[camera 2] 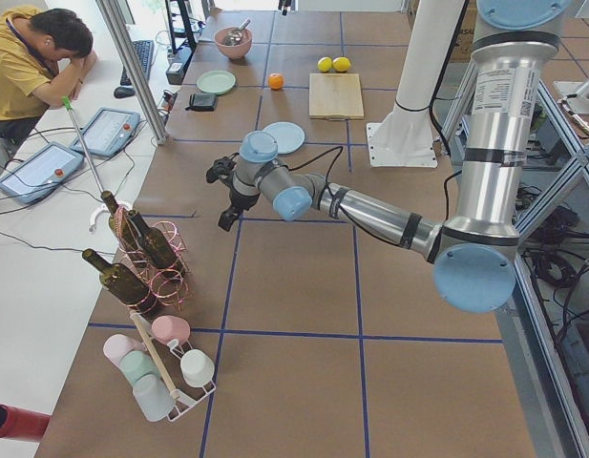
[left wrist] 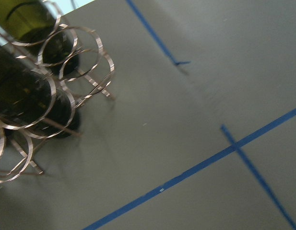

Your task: Pick orange to plate

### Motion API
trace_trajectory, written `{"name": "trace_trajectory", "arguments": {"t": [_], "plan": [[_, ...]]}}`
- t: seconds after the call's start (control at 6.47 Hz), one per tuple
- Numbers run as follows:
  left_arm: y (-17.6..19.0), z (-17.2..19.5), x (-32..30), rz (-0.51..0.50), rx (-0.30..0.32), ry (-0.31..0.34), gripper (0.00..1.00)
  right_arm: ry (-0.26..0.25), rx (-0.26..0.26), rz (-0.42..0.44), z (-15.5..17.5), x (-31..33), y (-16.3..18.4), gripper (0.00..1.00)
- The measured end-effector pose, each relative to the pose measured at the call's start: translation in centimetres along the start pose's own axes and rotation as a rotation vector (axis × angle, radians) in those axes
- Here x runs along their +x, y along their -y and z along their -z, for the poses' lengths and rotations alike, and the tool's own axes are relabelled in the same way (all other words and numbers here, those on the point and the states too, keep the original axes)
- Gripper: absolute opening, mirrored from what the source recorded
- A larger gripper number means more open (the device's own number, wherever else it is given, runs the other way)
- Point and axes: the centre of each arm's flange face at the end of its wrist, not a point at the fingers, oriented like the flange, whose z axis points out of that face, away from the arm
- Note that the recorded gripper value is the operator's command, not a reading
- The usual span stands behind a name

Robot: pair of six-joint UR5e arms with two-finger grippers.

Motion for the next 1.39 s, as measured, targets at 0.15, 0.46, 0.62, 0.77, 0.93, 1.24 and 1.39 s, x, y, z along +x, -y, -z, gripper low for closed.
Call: {"name": "trace_trajectory", "arguments": {"t": [0.15, 0.46, 0.62, 0.77, 0.93, 1.24, 1.39], "plan": [[-2.7, 1.1, -5.6, 0.037, -0.122, 0.017, 1.00, -0.003, -0.032, 0.031, -1.5, -3.3, 2.6, 1.00], [-11.1, 3.0, -13.6, 0.145, -0.230, 0.006, 1.00, -0.012, -0.116, 0.064, -4.1, -10.6, 7.6, 1.00], [-14.3, 3.6, -15.5, 0.216, -0.231, -0.030, 1.00, -0.036, -0.141, 0.075, -5.6, -13.0, 8.5, 1.00], [-16.0, 3.4, -16.3, 0.259, -0.231, -0.064, 1.00, -0.052, -0.169, 0.059, -7.9, -15.1, 8.2, 1.00], [-16.5, 3.3, -16.5, 0.272, -0.229, -0.078, 1.00, -0.088, -0.174, 0.038, -10.9, -17.1, 7.4, 1.00], [-16.7, 3.4, -16.4, 0.273, -0.225, -0.084, 1.00, -0.120, -0.113, 0.020, -18.0, -18.2, 6.0, 1.00], [-16.7, 3.4, -16.4, 0.272, -0.223, -0.084, 1.00, -0.120, -0.089, 0.025, -20.3, -17.4, 5.7, 1.00]]}}
